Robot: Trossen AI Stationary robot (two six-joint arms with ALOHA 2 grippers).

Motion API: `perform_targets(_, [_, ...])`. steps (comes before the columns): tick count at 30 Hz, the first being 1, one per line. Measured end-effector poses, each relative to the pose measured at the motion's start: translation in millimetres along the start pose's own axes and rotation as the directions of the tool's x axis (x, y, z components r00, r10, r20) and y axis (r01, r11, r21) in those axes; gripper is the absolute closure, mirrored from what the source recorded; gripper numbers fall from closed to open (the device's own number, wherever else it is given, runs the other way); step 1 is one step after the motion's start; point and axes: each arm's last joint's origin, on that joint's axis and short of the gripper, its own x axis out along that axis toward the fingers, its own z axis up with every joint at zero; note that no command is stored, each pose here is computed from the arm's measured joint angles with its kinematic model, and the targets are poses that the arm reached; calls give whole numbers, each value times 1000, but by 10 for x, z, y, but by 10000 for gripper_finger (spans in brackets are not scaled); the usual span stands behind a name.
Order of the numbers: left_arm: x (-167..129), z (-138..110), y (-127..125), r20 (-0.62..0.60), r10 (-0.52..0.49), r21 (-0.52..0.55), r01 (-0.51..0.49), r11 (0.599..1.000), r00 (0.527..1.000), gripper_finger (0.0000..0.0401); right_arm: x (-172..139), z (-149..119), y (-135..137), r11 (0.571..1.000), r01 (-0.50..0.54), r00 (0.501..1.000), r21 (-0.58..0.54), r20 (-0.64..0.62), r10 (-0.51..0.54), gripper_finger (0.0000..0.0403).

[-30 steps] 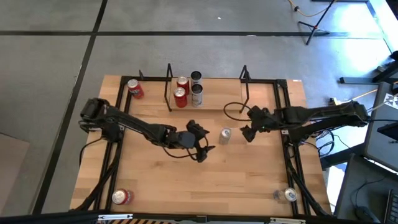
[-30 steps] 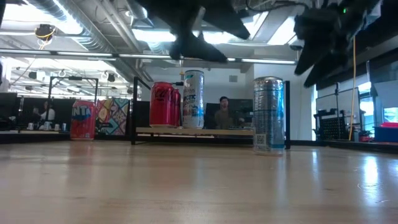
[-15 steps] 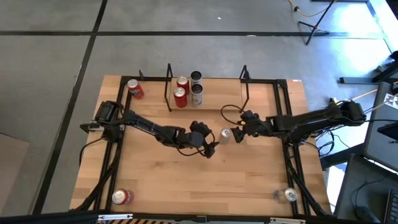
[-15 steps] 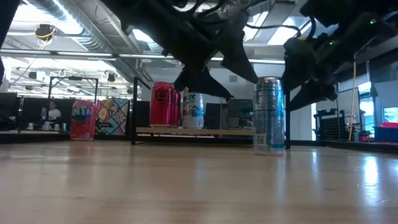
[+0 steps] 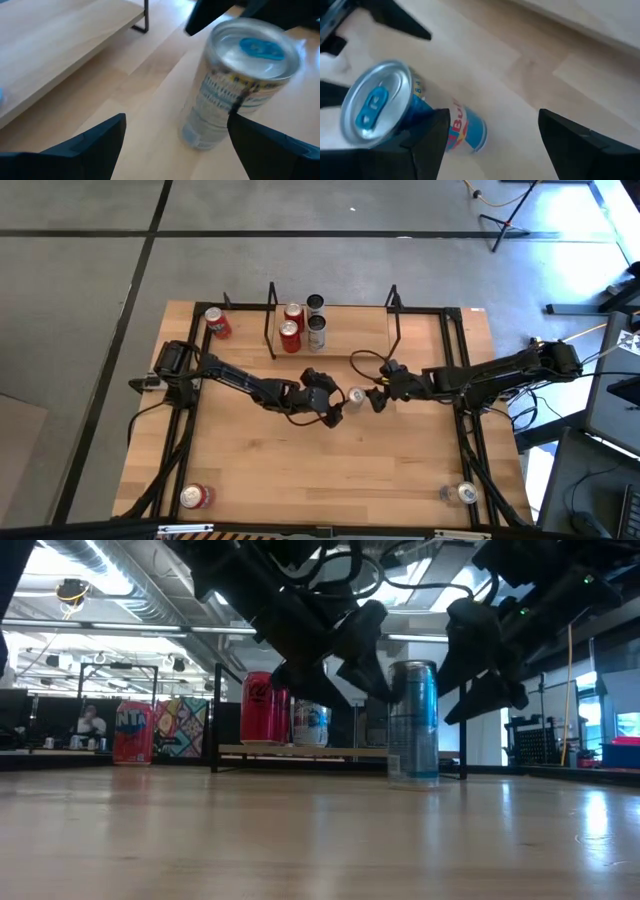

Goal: Place canned beverage on shelf
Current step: Put the top blue soda can on the shelf

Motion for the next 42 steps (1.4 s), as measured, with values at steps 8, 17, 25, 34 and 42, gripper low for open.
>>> perform_targets(8, [-104,99,89,28,96,-1,-96,995,995,56,-6,-8,65,995,-104,993,0,-47,104,109])
perform_targets(17, [-365,133,148,-90,74,72,-67,995,993,56,-11,-92,58,985,-150,976,-85,-174,134,109])
perform_targets(25, [-364,-142,-181,-142,-61,34,66,997,988,56,34,8,102,994,-78,996,-77,33,81,109])
perform_targets(34, [-246,-154,-173,-74,-6,64,11,998,997,56,155,-14,162,985,-151,988,-87,9,153,109])
perform_targets(42, [-215,-130,-74,-107,25,111,-13,994,994,56,148,3,196,977,-194,981,-91,-15,193,109])
